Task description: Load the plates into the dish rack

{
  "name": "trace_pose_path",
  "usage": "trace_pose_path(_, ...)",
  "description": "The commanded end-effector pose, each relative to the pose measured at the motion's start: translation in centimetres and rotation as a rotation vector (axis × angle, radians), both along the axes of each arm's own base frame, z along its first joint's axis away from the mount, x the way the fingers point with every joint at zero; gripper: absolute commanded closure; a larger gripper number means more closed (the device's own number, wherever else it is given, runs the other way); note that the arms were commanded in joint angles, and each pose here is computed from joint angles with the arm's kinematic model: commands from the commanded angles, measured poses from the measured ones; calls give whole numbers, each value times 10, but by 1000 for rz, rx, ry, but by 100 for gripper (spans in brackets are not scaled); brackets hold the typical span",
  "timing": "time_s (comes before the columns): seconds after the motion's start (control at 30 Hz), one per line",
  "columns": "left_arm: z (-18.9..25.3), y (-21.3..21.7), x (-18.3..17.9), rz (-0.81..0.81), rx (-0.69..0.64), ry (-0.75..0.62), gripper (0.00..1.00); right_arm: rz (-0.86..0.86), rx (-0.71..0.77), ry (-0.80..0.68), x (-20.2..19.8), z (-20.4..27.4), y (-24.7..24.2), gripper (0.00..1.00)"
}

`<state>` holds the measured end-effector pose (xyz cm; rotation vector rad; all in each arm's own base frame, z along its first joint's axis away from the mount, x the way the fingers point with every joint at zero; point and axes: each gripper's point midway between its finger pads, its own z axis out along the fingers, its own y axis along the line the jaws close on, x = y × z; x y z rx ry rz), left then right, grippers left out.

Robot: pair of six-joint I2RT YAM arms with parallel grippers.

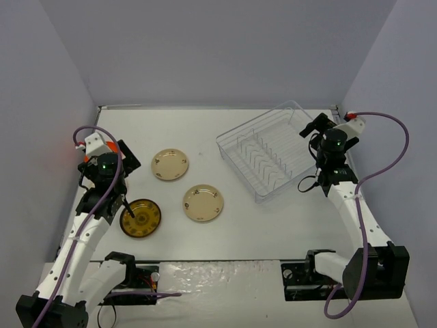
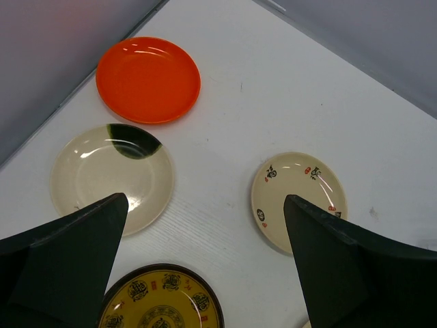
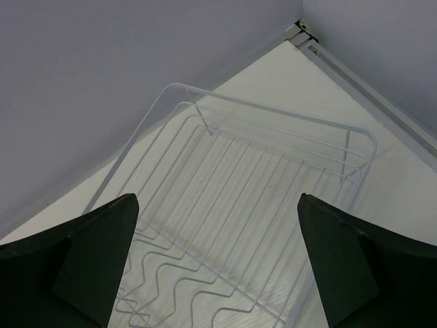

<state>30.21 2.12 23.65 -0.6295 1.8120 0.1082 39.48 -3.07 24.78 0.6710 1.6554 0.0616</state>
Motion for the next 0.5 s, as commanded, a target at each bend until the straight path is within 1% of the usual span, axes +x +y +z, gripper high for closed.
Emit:
trace_pose_path(0.0,13,3,6,16,-6,-49,3,73,21,-167,9,45,13,0)
trace_pose_path(0.03,13,2,7,11,-5,-48,3,132,19,-167,12,45,23,0)
trace_pose_path(0.17,13,1,6,7,-7,-49,3,255,15,-159,20,49,44,0)
trace_pose_path(0.27,12,-1,7,-6,-12,-53,3,352,3,-179,21,58,60,0)
trace_pose_path(0.3,12,-3,8,-14,-17,-60,3,414,-20,-182,20,60,74,0)
trace_pose_path(0.37,12,-7,11,-34,-26,-65,3,514,-87,-163,17,59,104,0)
trace_pose_path(0.4,11,-7,12,-37,-27,-65,3,542,-156,-140,14,59,122,0)
trace_pose_path(0.43,10,-10,14,-47,-30,-60,3,523,-285,-82,12,56,137,0)
trace_pose_path(0.47,9,-11,16,-52,-30,-57,3,584,-376,-35,5,49,173,0)
